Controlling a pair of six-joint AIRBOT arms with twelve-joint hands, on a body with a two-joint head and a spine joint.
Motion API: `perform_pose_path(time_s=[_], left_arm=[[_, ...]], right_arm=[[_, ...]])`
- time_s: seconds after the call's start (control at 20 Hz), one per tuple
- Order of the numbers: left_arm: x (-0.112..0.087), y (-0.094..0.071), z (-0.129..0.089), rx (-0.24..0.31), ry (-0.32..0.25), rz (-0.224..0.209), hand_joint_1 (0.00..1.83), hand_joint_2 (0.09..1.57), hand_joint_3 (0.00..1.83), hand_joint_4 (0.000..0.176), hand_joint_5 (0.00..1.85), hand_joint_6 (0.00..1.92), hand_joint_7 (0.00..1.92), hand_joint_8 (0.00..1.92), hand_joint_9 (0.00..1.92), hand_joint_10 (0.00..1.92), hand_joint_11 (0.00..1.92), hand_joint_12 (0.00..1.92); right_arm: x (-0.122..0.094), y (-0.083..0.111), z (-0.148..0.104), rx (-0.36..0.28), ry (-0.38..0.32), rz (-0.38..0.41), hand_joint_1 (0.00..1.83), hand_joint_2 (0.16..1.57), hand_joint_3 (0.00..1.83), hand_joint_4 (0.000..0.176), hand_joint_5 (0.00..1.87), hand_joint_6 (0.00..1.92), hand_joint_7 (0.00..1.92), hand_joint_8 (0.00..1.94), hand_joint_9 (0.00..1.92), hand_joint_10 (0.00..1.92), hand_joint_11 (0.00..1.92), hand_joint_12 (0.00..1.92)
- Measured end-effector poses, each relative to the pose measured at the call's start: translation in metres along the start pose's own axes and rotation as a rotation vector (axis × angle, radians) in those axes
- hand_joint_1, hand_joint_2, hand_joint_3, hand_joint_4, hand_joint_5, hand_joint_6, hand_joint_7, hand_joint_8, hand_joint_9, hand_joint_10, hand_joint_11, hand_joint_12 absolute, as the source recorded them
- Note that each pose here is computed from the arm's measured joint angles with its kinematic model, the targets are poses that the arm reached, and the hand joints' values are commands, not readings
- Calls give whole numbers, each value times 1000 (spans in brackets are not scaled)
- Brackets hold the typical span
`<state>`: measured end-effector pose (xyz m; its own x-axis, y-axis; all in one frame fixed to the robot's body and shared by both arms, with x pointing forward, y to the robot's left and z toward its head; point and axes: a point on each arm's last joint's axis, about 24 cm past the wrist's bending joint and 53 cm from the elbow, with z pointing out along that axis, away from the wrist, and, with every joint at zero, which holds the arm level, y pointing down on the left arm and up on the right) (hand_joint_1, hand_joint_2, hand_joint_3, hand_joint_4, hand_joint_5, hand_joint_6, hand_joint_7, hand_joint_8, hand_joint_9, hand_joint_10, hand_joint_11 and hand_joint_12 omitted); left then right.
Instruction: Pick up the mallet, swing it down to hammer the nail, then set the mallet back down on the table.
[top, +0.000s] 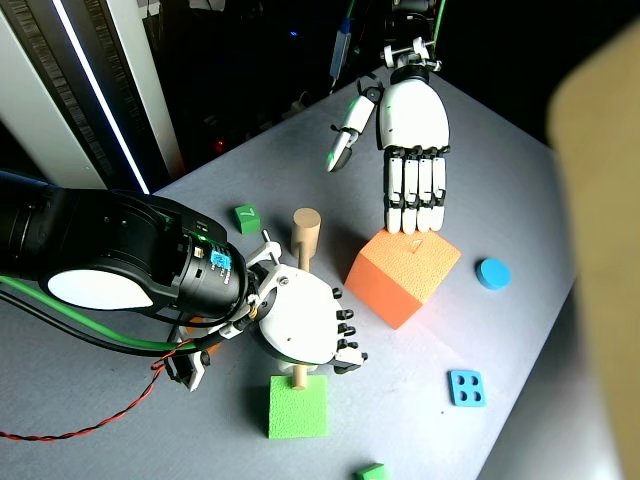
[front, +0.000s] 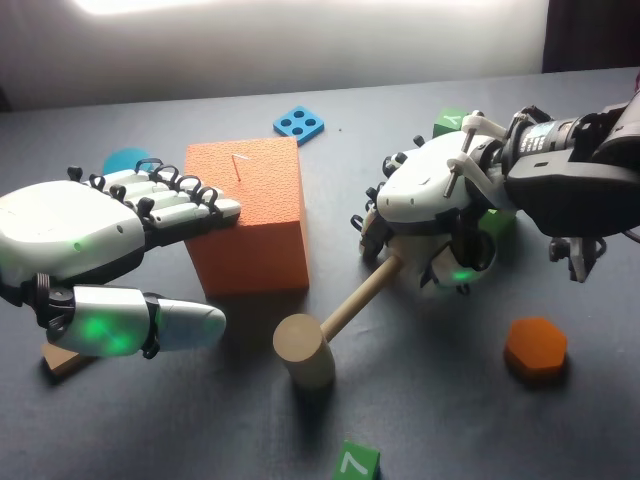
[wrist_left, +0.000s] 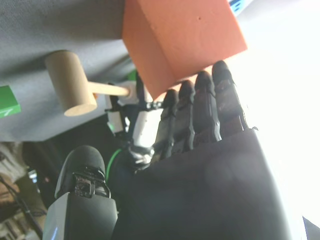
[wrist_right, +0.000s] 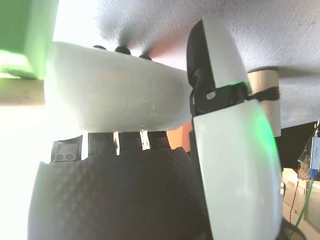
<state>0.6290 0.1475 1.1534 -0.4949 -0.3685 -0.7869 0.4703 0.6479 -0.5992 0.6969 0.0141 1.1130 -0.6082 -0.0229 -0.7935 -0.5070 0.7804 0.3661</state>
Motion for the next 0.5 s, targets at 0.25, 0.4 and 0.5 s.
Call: perform_pose_path(time_s=[0.25,0.4,0.5], left_arm=[[0,0,0,1,-1,0,0,1197,0,0,118,3,161,3,149,4,0,235],[0,0,0,0,-1,1,0,1194,0,0,136,6,178,6,166,7,0,264],[-1,-1,0,3,-4,0,0,1190,0,0,94,3,149,4,143,4,0,200]], right_arm=[[3,-1,0,6,12,-1,1088,1062,0,0,395,1647,427,1879,445,1921,458,1921],[3,-3,-1,9,12,1,1089,1215,8,0,735,1368,537,1895,607,1921,651,1921],[2,-4,-2,12,11,1,1110,1211,0,0,772,1306,693,1939,863,1921,951,1921]])
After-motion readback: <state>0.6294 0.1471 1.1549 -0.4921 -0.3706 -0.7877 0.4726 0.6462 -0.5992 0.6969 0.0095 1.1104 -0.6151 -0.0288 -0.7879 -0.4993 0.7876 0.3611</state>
